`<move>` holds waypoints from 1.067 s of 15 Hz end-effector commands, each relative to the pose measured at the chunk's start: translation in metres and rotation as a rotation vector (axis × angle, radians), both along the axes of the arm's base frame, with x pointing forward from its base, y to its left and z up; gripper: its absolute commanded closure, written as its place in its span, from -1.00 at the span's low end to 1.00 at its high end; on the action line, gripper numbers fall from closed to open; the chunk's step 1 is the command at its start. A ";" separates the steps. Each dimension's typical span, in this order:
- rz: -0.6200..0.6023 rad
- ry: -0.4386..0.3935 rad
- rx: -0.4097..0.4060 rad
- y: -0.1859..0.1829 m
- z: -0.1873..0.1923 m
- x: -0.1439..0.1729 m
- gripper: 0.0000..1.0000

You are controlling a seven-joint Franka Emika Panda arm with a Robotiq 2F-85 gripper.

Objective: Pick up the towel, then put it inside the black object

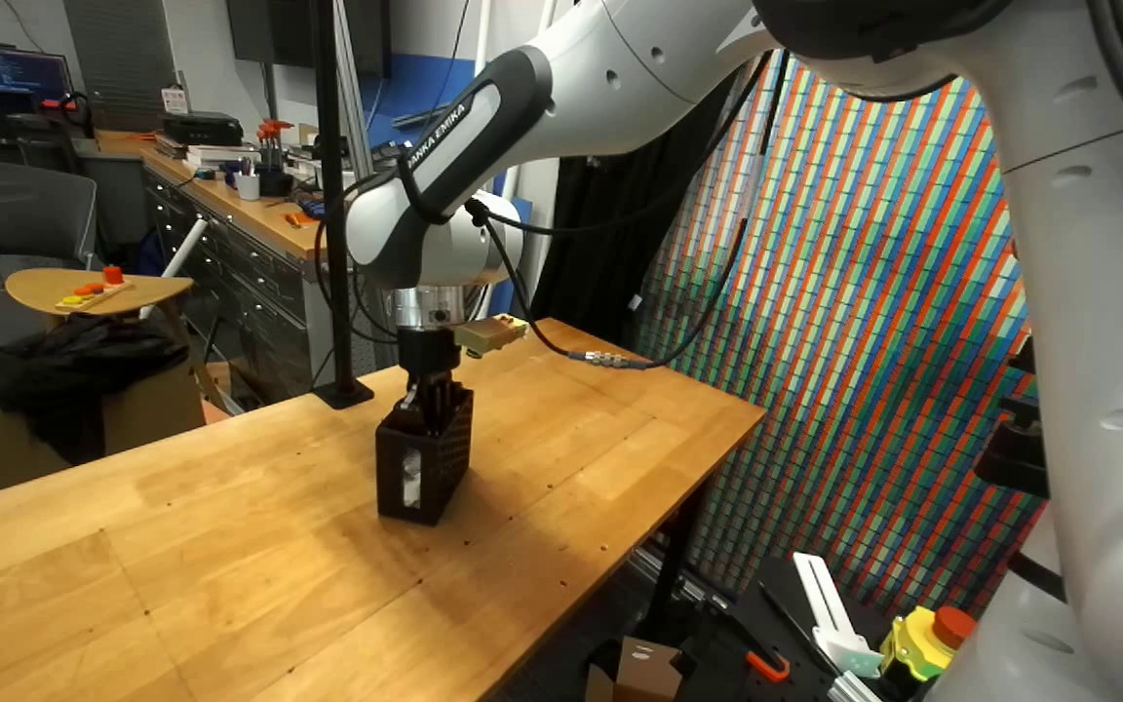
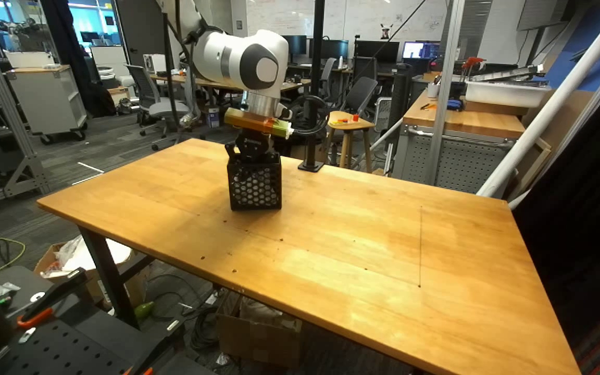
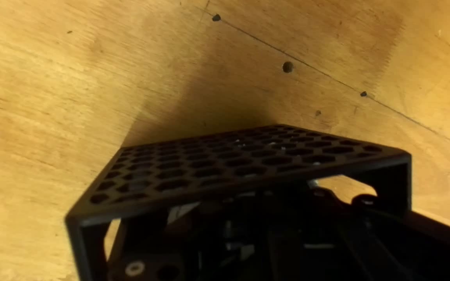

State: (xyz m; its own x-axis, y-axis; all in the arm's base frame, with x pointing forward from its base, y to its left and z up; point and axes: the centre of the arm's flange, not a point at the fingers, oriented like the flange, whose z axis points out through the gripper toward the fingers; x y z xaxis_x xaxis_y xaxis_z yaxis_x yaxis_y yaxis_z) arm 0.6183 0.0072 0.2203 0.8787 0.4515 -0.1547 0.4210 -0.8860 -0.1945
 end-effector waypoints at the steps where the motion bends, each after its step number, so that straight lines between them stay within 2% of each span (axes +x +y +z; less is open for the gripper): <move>1: -0.030 -0.059 -0.024 -0.001 0.040 -0.017 0.72; 10: -0.053 -0.203 -0.140 -0.045 0.137 -0.035 0.68; 11: -0.050 -0.222 -0.154 -0.052 0.147 -0.039 0.20; 12: -0.052 -0.236 -0.166 -0.058 0.155 -0.044 0.18; 13: -0.048 -0.187 -0.136 -0.051 0.135 -0.022 0.17; 14: -0.052 -0.192 -0.139 -0.054 0.141 -0.024 0.56; 16: -0.051 -0.186 -0.139 -0.054 0.138 -0.024 0.23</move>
State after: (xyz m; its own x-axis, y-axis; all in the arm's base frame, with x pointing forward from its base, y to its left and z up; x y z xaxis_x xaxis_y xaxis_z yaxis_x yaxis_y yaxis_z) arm 0.5941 -0.0466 0.3581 0.9190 0.3915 -0.0460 0.3922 -0.9198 0.0071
